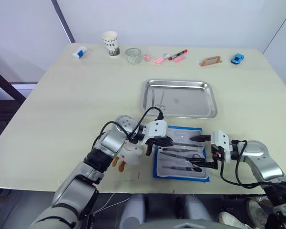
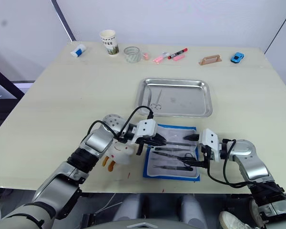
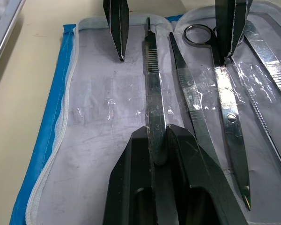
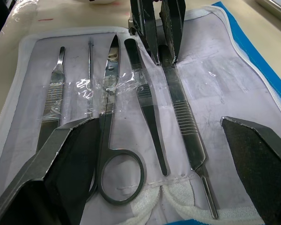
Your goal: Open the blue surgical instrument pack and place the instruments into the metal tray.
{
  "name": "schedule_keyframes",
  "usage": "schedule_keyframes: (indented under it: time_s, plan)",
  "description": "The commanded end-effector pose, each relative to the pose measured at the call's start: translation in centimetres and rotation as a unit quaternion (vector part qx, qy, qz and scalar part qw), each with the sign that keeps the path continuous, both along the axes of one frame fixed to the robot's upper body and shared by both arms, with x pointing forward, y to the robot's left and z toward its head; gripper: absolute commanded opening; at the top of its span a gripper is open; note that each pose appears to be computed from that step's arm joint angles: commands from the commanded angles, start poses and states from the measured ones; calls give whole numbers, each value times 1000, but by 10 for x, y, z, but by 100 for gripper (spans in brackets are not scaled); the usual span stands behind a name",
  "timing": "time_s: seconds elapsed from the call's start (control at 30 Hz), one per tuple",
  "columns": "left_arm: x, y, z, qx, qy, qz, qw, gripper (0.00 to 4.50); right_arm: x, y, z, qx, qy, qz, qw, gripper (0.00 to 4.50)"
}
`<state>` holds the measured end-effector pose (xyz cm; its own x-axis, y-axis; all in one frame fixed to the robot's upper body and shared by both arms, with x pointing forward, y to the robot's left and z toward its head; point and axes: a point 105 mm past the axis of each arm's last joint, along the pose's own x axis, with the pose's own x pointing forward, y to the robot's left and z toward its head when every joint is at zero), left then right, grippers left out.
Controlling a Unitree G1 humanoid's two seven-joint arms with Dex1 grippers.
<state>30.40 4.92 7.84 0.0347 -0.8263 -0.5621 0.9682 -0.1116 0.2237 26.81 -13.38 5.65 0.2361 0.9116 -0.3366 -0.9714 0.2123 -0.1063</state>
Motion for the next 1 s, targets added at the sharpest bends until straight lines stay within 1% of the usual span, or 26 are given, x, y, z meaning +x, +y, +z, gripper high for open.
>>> schedule_keyframes:
  time_s: [0.03,0.13,0.3,0.4,0.57,0.77,1.0]
  plan:
    - [2,5,7,19,-8,10,1000,6,-8,-8,-25,-42,44,-7,998,450]
    - [1,9,19,24,-12,10,1000,6,-8,-7,-27,-44,46,-5,998,450]
    - [-4,20,31,32,-11,8,999,6,-8,-6,-27,-45,47,-2,998,450]
    - [-6,31,35,42,-11,11,999,6,-8,-6,-27,-45,48,-2,998,450]
    - [-6,59,36,65,-11,31,997,6,-7,-5,-28,-44,48,1,998,450]
    - [-10,84,41,67,-8,51,996,6,-6,-6,-27,-46,48,4,998,450]
    - [-21,107,55,56,-1,83,995,6,-5,-7,-27,-48,48,7,998,450]
